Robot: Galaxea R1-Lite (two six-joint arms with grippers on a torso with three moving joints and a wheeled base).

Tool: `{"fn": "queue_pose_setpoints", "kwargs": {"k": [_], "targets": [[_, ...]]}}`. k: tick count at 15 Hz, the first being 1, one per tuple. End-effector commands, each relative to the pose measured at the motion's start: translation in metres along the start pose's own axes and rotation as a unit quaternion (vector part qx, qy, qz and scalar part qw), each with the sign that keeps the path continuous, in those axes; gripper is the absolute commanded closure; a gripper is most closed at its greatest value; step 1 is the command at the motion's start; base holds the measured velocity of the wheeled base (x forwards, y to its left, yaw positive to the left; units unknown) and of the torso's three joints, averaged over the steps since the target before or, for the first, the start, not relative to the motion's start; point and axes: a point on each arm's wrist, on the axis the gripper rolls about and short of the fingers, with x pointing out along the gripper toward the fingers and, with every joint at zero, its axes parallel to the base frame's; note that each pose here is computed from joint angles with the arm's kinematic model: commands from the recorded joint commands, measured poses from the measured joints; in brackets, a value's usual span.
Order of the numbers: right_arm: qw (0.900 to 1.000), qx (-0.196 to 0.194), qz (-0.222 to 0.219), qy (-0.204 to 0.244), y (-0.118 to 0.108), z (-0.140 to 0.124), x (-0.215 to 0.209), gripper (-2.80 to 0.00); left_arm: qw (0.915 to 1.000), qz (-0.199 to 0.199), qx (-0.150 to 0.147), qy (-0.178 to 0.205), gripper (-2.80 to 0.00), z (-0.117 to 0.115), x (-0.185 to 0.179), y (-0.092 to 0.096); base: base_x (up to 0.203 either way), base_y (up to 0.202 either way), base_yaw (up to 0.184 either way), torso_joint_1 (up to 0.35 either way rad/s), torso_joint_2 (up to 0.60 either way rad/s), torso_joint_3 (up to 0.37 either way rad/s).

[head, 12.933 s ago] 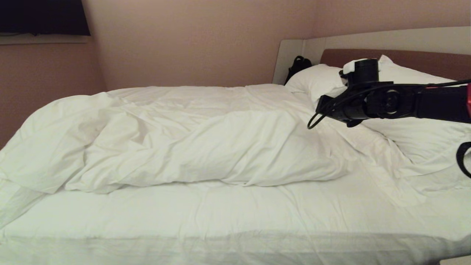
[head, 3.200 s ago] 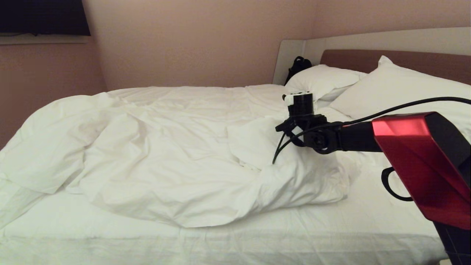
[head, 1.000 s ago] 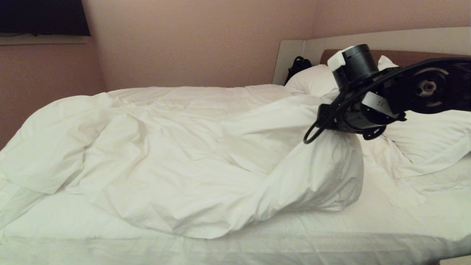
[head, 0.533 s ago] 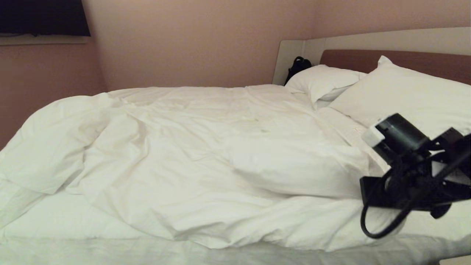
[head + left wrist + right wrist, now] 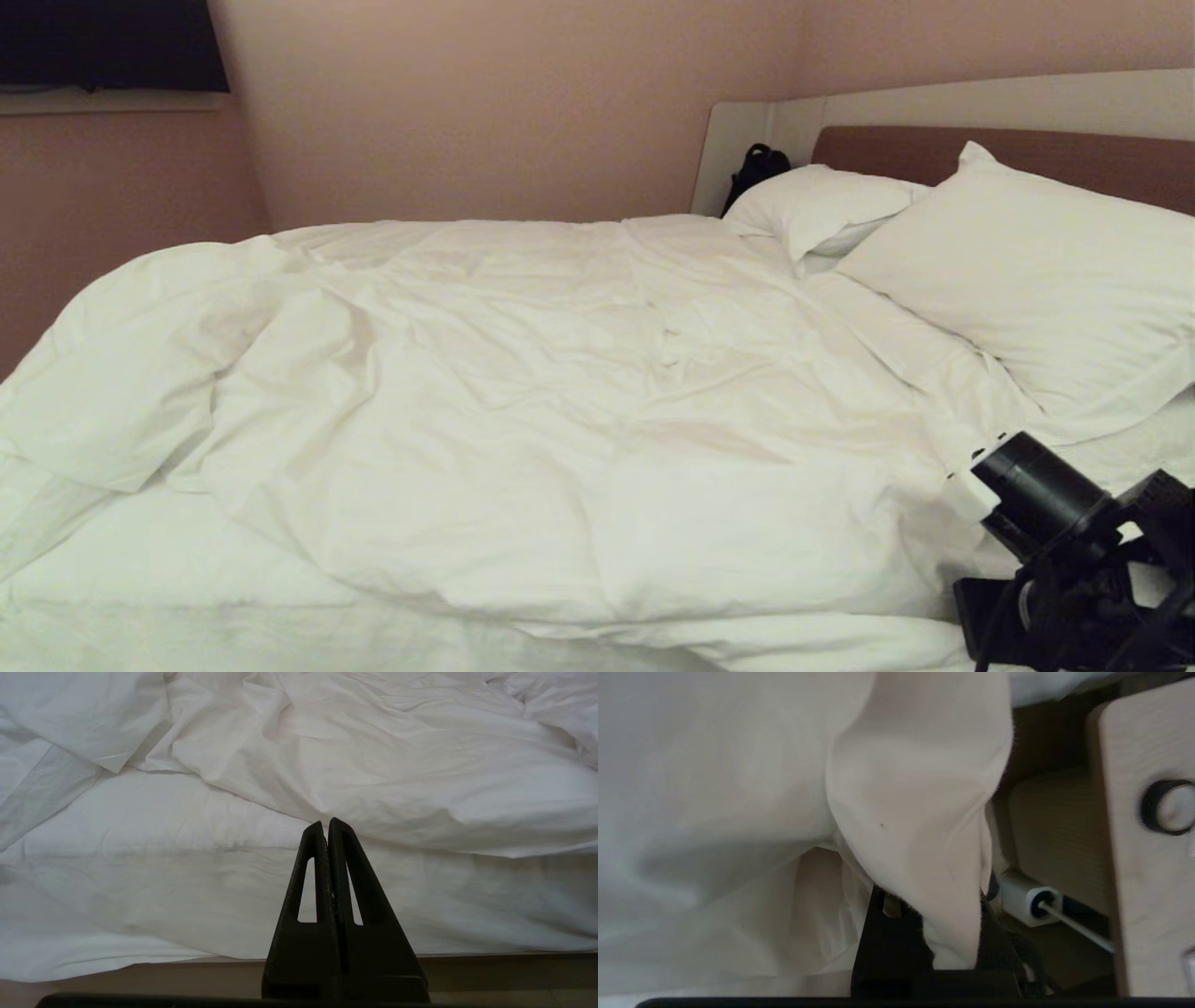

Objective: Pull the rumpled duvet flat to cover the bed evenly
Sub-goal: Flatten the corners of the folded blanket

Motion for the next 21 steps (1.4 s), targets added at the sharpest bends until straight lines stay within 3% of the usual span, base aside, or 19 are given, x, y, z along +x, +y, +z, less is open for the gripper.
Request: {"fn": "queue_pose_setpoints", "kwargs": {"k": [1, 7, 8, 14, 17, 19, 21], "targets": [[0.997, 0.045, 0.044, -0.042, 0.012, 0.006, 0.012, 0.00, 1.0000, 0.000, -0.001, -0.001, 0.00, 0.000, 0.000, 0.000, 0.000, 0.000, 0.000, 0.000, 0.00, 0.000], [0.996, 0.065, 0.044, -0.043, 0.021, -0.006, 0.050, 0.00, 1.0000, 0.000, 0.000, -0.001, 0.00, 0.000, 0.000, 0.000, 0.000, 0.000, 0.000, 0.000, 0.00, 0.000], [0.996, 0.065, 0.046, -0.044, 0.021, -0.005, 0.049, -2.80, 1.0000, 0.000, 0.000, 0.000, 0.00, 0.000, 0.000, 0.000, 0.000, 0.000, 0.000, 0.000, 0.00, 0.000], [0.993, 0.066, 0.084, -0.057, 0.006, -0.021, 0.024, -2.80, 1.0000, 0.000, 0.000, 0.000, 0.00, 0.000, 0.000, 0.000, 0.000, 0.000, 0.000, 0.000, 0.00, 0.000], [0.986, 0.070, 0.122, -0.085, -0.017, -0.035, -0.015, -2.80, 1.0000, 0.000, -0.001, 0.000, 0.00, 0.000, 0.000, 0.000, 0.000, 0.000, 0.000, 0.000, 0.00, 0.000], [0.988, 0.061, 0.119, -0.076, -0.029, -0.046, -0.025, -2.80, 1.0000, 0.000, 0.000, -0.001, 0.00, 0.000, 0.000, 0.000, 0.000, 0.000, 0.000, 0.000, 0.00, 0.000], [0.991, 0.053, 0.105, -0.059, -0.027, -0.048, -0.017, -2.80, 1.0000, 0.000, 0.000, 0.000, 0.00, 0.000, 0.000, 0.000, 0.000, 0.000, 0.000, 0.000, 0.00, 0.000]]}}
